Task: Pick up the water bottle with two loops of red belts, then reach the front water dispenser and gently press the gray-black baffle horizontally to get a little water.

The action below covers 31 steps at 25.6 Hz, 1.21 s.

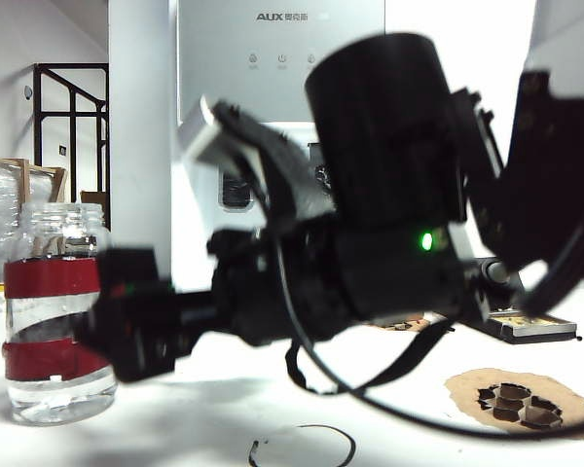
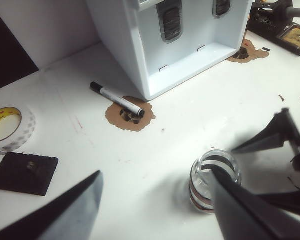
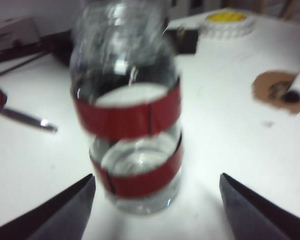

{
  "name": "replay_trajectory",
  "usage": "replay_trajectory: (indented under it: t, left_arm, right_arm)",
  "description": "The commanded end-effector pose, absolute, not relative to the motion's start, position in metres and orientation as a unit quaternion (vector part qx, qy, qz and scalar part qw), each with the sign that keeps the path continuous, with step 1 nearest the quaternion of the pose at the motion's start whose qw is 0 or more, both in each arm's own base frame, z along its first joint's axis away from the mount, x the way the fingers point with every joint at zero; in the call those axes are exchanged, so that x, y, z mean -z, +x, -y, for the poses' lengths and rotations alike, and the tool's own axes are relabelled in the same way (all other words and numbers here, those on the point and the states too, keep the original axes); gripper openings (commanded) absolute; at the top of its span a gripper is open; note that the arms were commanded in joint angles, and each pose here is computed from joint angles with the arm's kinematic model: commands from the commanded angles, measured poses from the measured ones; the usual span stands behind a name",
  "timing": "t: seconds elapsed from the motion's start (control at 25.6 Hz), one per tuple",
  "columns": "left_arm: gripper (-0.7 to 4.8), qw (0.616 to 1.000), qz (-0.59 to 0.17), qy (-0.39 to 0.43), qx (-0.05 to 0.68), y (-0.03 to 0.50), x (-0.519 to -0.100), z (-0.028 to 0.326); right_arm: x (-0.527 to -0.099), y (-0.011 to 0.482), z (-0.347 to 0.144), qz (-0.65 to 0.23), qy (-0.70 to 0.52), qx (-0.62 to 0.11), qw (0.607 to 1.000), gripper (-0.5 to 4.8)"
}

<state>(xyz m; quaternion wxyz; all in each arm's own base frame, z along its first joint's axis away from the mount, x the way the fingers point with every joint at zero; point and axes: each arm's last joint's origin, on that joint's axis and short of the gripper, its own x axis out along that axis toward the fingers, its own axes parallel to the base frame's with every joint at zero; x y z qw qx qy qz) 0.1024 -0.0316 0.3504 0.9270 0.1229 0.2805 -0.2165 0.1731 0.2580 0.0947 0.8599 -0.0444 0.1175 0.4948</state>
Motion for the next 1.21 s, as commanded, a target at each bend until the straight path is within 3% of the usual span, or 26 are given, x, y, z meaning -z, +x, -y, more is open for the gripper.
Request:
replay_trajectory:
  t: [0.04, 0.12, 0.27, 0.35, 0.55, 0.82, 0.86, 0.9, 0.94, 0.98, 1.01, 1.21]
  left_arm:
    - [3.43, 0.929, -0.273, 0.125, 0.215, 0.102, -0.353, 0.032]
    - [3.43, 0.929, -0.273, 0.125, 0.215, 0.102, -0.353, 0.032]
    - [3.43, 0.929, -0.273, 0.125, 0.215, 0.102, -0.353, 0.032]
    - [3.43, 0.93, -0.272, 0.125, 0.215, 0.103, -0.353, 0.032]
    - [3.42, 0.93, -0.272, 0.126, 0.213, 0.102, -0.353, 0.032]
    - [3.36, 0.936, -0.259, 0.128, 0.202, 0.104, -0.355, 0.031]
    - [3.19, 0.937, -0.256, 0.13, 0.197, 0.105, -0.356, 0.031]
    - [2.36, 0.938, -0.255, 0.13, 0.195, 0.105, -0.356, 0.031]
    - [0.73, 0.94, -0.253, 0.132, 0.189, 0.105, -0.356, 0.031]
    - [0.22, 0.94, -0.252, 0.132, 0.189, 0.105, -0.357, 0.031]
    - [0.0, 0.941, -0.25, 0.132, 0.188, 0.104, -0.357, 0.03]
    - [-0.04, 0.947, -0.235, 0.121, 0.182, 0.097, -0.36, 0.028]
  right_arm:
    - [-0.121, 0.176, -0.249, -0.073, -0.031, -0.473, 0.877, 3.0]
    - [-0.135, 0.177, -0.243, -0.059, -0.043, -0.451, 0.889, 2.41]
    - [-0.165, 0.175, -0.229, -0.05, -0.097, -0.417, 0.902, 2.36]
    - [-0.179, 0.173, -0.222, -0.045, -0.107, -0.406, 0.907, 1.54]
    - [-0.202, 0.173, -0.203, -0.046, -0.115, -0.374, 0.919, 0.23]
    - [-0.228, 0.166, -0.178, -0.047, -0.118, -0.31, 0.942, -0.04]
    - [-0.234, 0.162, -0.172, -0.046, -0.117, -0.302, 0.945, -0.04]
    - [-0.238, 0.16, -0.169, -0.044, -0.117, -0.299, 0.946, -0.05]
    - [-0.245, 0.154, -0.163, -0.039, -0.114, -0.297, 0.947, -0.04]
    - [-0.249, 0.151, -0.159, -0.035, -0.114, -0.293, 0.949, -0.04]
    - [-0.255, 0.148, -0.152, -0.033, -0.112, -0.284, 0.952, -0.04]
    - [-0.271, 0.132, -0.128, -0.027, -0.101, -0.261, 0.96, -0.04]
